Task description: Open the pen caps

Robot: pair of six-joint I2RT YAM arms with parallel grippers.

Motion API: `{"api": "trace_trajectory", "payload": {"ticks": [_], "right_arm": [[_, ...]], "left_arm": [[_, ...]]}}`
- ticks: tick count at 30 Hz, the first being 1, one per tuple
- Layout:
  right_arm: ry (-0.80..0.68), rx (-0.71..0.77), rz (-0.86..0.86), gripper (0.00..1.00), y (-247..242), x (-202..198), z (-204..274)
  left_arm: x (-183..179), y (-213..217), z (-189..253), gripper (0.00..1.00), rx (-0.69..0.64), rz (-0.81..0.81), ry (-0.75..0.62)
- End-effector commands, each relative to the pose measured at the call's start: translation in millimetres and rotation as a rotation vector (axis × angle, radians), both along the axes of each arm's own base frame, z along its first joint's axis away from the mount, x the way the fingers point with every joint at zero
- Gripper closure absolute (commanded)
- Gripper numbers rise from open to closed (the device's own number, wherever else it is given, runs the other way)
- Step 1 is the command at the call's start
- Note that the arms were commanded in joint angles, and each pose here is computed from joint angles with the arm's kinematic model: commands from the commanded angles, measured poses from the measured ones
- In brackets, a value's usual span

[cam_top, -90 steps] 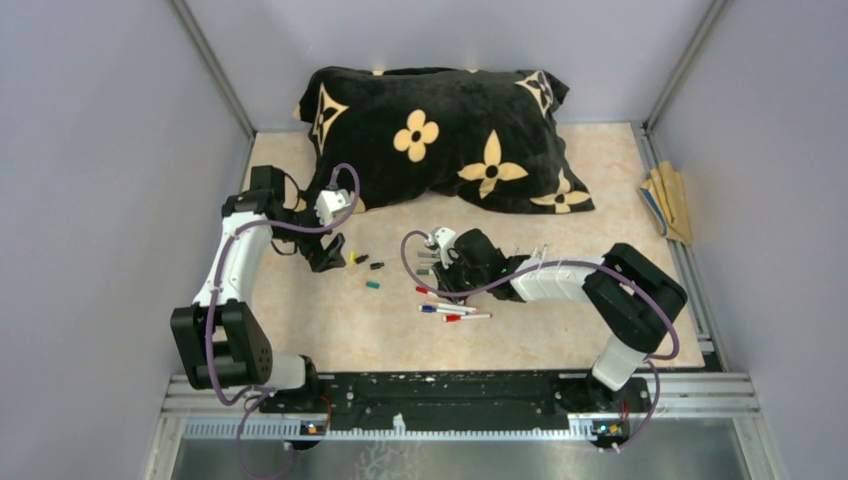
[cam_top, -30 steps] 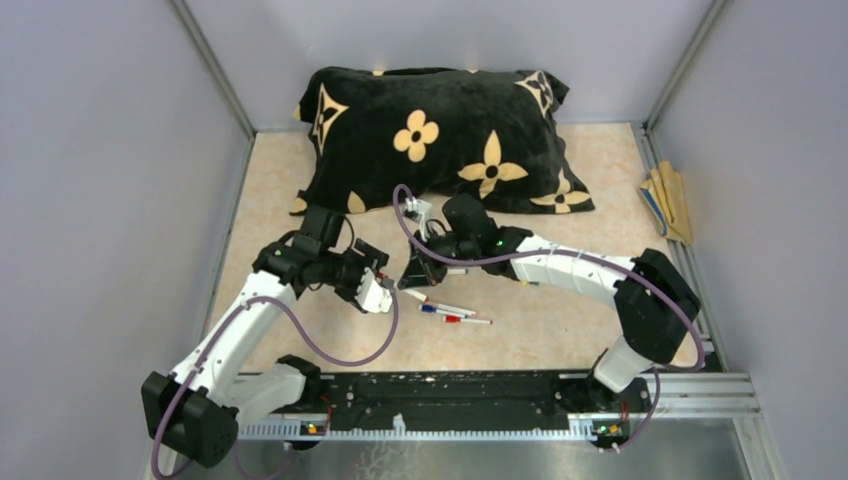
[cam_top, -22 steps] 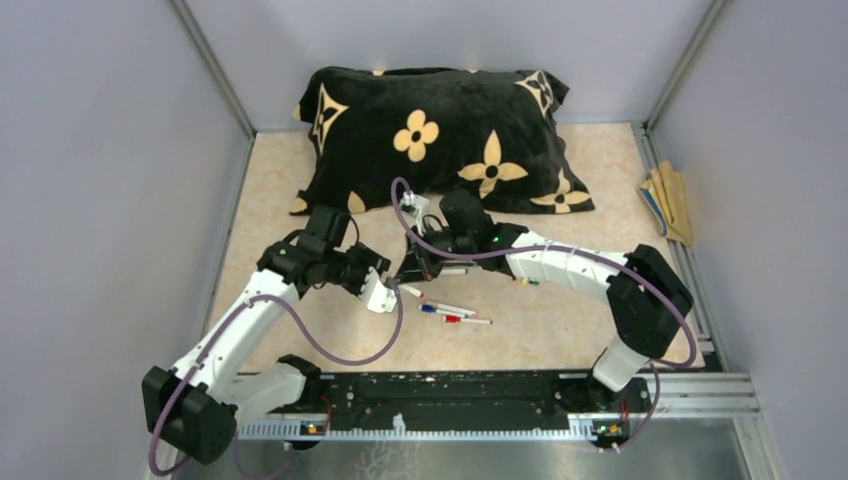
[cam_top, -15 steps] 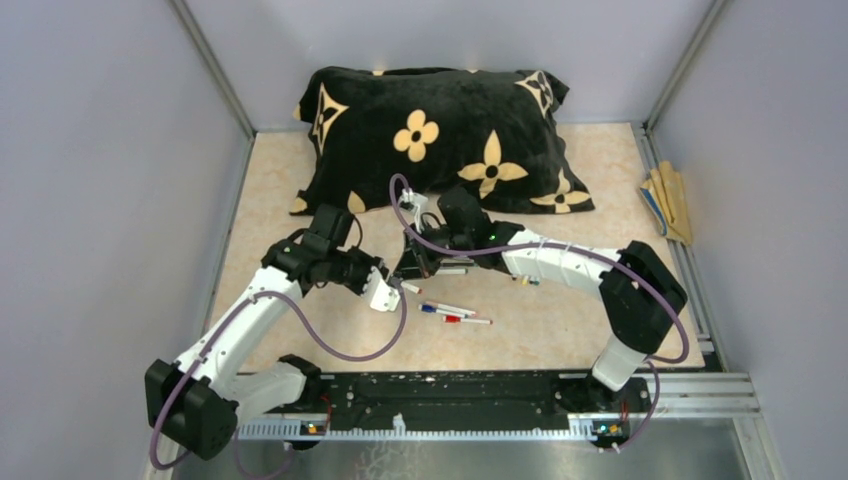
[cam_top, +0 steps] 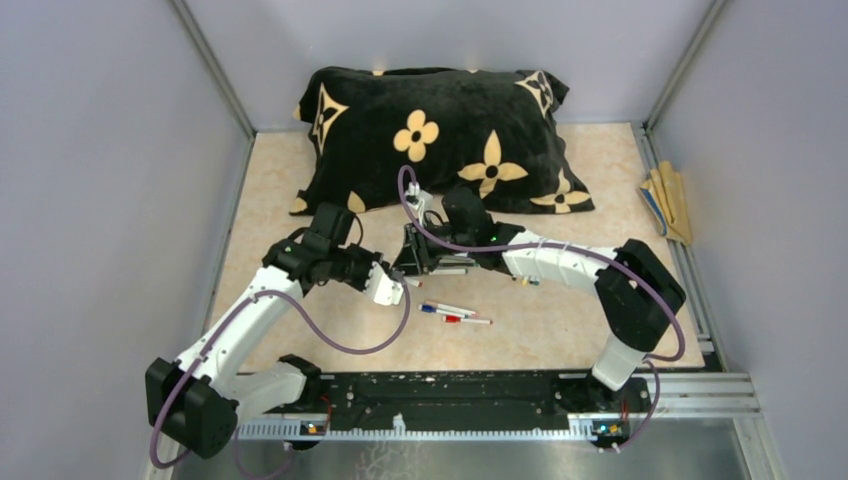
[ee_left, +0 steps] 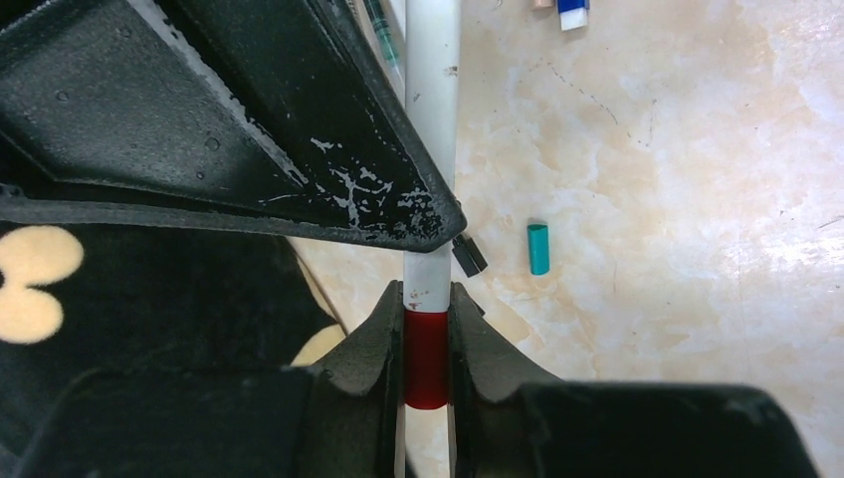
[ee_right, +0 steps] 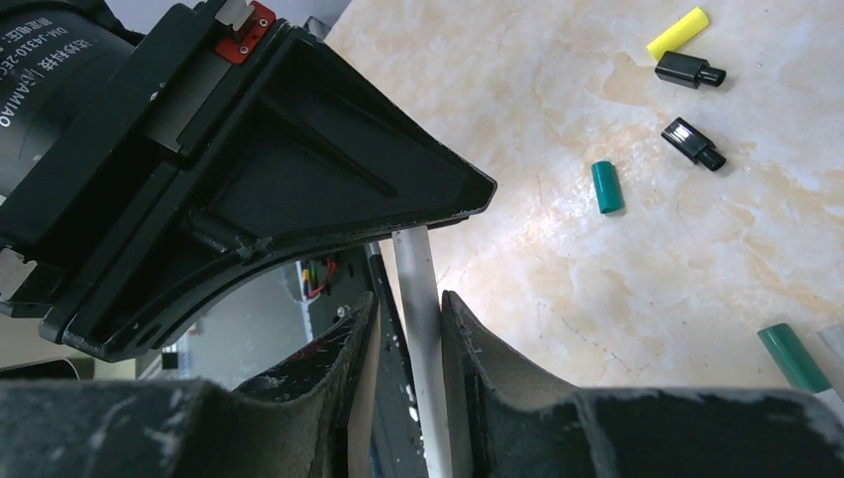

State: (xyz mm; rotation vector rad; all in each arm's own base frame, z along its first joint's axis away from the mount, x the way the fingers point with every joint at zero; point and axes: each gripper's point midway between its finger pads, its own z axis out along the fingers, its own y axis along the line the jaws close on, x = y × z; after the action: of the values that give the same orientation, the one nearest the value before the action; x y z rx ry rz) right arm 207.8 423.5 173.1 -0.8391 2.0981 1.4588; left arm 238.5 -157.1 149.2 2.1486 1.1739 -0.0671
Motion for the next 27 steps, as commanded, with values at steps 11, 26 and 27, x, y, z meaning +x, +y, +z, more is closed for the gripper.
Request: {"api": "trace_trajectory", "payload": {"ticks": [11,26,27], "right_arm": [[0.056,0.031,0.093,0.69,9,-12,-3],[0.022,0.042,0.054,1.0,0,-11,10],[0.024,0.038,0.056,1.0,-1,-12,9]], "left_arm": [[7,-7,14,1.0,-0.045,0.022,-0.022],[7,6,2,0.38,0.022,0.046,-0.026],[7,6,3,0.38,0.024,0.042,-0.033]]}}
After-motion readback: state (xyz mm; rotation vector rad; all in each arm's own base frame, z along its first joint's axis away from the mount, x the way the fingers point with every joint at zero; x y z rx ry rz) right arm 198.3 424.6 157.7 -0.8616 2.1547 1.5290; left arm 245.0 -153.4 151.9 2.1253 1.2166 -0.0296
